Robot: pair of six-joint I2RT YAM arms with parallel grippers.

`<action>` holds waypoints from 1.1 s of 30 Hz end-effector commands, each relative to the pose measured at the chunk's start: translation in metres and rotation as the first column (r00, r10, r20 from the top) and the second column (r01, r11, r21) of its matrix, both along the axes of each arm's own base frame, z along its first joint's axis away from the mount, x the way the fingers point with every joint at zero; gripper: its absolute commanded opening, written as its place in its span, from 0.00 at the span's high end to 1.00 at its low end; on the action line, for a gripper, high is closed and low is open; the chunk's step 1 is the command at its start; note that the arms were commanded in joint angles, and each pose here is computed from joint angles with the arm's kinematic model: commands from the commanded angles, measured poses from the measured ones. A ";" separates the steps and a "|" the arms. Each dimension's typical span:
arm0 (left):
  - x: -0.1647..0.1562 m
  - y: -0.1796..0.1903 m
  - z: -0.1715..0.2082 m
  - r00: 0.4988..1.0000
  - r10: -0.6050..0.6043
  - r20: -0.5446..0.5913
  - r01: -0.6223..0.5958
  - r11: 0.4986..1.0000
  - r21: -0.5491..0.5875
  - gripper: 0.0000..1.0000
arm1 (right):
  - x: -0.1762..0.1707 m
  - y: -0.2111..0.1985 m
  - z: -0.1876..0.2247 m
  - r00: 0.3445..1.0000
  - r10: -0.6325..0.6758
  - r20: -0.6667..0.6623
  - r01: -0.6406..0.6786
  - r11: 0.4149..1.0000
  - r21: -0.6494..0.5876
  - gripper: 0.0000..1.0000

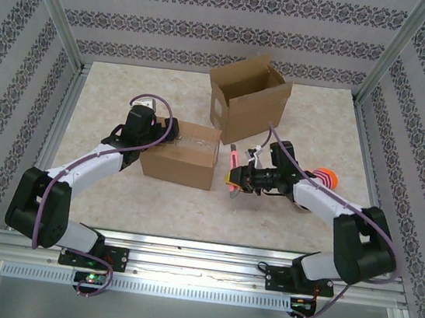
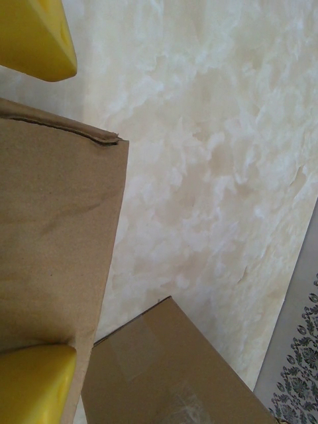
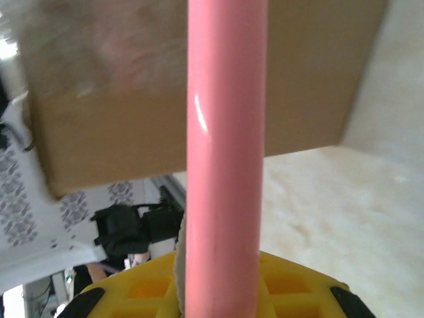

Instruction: Unpack the express box

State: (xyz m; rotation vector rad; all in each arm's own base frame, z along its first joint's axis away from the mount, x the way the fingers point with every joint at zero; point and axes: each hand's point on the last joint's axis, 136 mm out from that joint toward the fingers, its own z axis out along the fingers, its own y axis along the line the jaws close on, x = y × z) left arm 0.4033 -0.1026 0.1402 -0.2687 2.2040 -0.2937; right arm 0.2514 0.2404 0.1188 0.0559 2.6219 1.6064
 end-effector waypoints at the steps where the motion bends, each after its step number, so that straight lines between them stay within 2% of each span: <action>1: -0.111 0.036 -0.138 0.836 0.055 -0.545 0.059 0.980 0.191 0.00 | 0.012 -0.008 -0.025 0.999 -0.026 0.029 0.027 0.998 -0.055 1.00; 9: -0.111 0.036 -0.136 0.841 0.053 -0.539 0.058 0.981 0.187 0.00 | 0.026 -0.025 -0.078 0.994 -0.104 -0.019 0.099 0.977 -0.187 1.00; 17: -0.109 0.032 -0.131 0.848 0.029 -0.530 0.070 0.984 0.166 0.00 | 0.029 -0.036 -0.108 0.989 -0.142 -0.050 0.122 0.953 -0.278 1.00; 24: -0.101 0.024 -0.115 0.866 -0.013 -0.499 0.097 0.985 0.142 0.00 | 0.026 -0.039 -0.118 0.984 -0.162 -0.080 0.131 0.945 -0.300 0.79; 25: -0.098 0.022 -0.110 0.870 -0.024 -0.492 0.104 0.985 0.136 0.00 | 0.026 -0.039 -0.118 0.983 -0.164 -0.080 0.133 0.945 -0.299 0.72; 30: -0.079 0.012 -0.071 0.900 -0.076 -0.428 0.137 0.984 0.114 0.00 | 0.024 -0.044 -0.113 0.981 -0.182 -0.069 0.152 0.938 -0.311 0.53; 33: -0.067 0.007 -0.045 0.919 -0.094 -0.382 0.146 0.983 0.110 0.00 | 0.022 -0.049 -0.108 0.979 -0.194 -0.057 0.167 0.934 -0.316 0.46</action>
